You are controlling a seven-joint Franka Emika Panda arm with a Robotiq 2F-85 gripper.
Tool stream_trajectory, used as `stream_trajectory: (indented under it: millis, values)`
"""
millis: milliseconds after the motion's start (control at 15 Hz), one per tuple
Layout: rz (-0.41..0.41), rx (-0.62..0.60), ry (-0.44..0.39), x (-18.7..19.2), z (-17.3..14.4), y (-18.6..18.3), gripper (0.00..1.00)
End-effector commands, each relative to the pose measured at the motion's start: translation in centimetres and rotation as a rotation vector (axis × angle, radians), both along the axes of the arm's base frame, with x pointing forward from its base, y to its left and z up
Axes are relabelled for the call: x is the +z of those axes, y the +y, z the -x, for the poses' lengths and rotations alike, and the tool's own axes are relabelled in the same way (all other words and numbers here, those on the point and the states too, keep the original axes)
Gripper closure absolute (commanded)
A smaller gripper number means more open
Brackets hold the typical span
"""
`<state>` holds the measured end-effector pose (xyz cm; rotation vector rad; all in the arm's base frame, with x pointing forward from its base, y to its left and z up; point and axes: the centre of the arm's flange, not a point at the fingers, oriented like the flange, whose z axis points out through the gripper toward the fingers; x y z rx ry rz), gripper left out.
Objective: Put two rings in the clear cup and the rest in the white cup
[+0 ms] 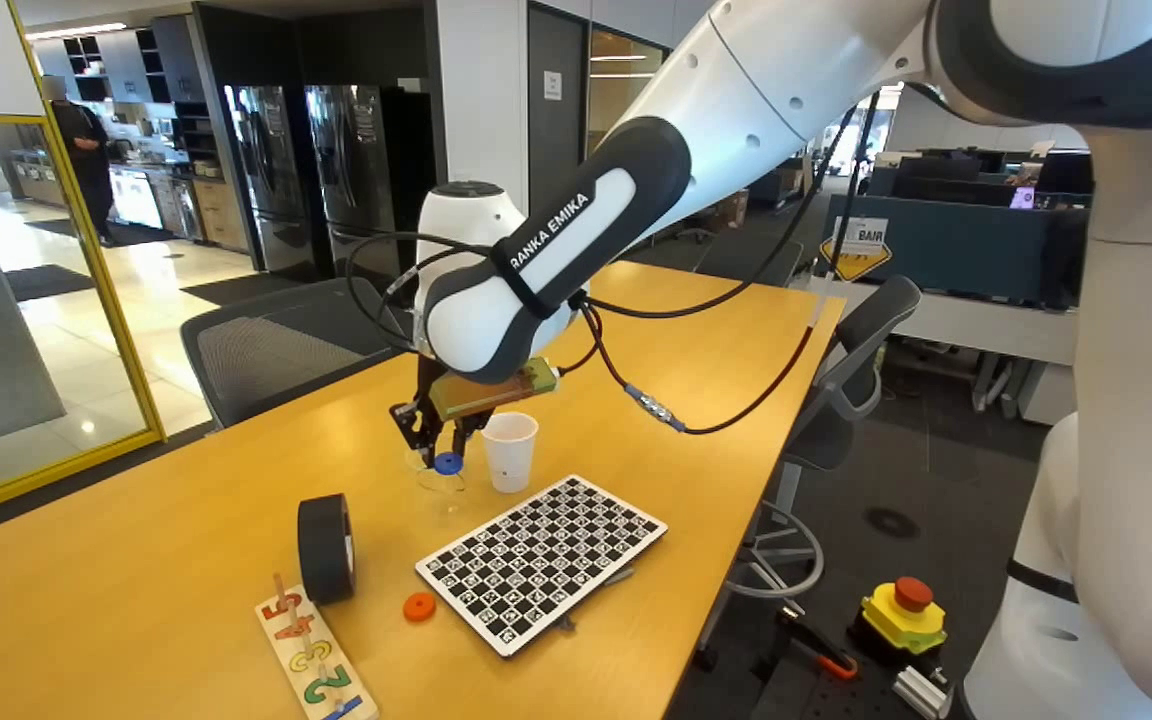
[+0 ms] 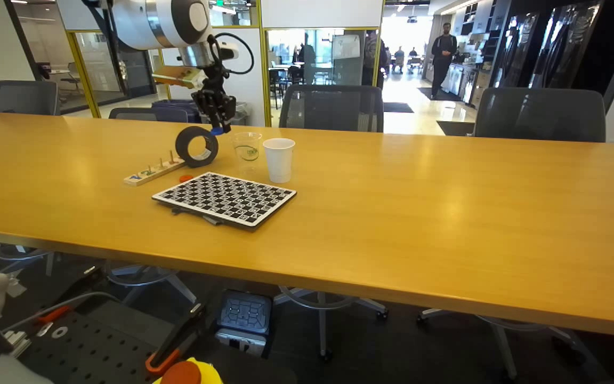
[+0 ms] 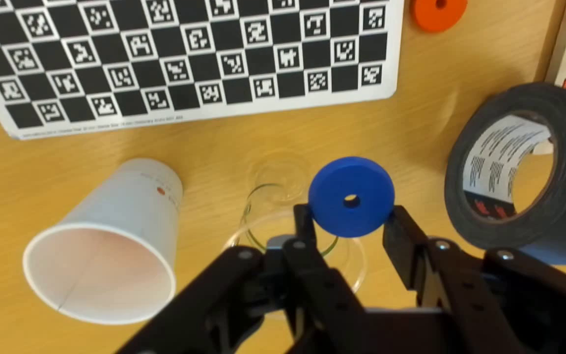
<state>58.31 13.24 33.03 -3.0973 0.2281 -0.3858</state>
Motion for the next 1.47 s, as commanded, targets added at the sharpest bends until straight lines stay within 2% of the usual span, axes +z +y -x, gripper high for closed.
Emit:
stream_trajectory:
  millis: [0,333,600,667,733,1000,1067,1400]
  values:
    - [0.006,0.019,-0.021,0.9,-5.0,-1.4,0.84]
    - [0.012,0.03,-0.02,-0.2,-8.0,-2.7,0.84]
    - [0.014,0.029,-0.009,-1.0,-8.9,-2.9,0.84]
    - [0.014,0.025,-0.004,-1.1,-8.9,-2.9,0.34]
    - [0.013,0.025,0.001,-1.1,-8.8,-2.8,0.34]
    - [0.012,0.021,0.012,-0.4,-7.6,-2.6,0.05]
    - [0.014,0.021,0.011,0.0,-7.0,-2.4,0.01]
    - [0.014,0.077,-0.005,1.4,-2.1,0.5,0.0]
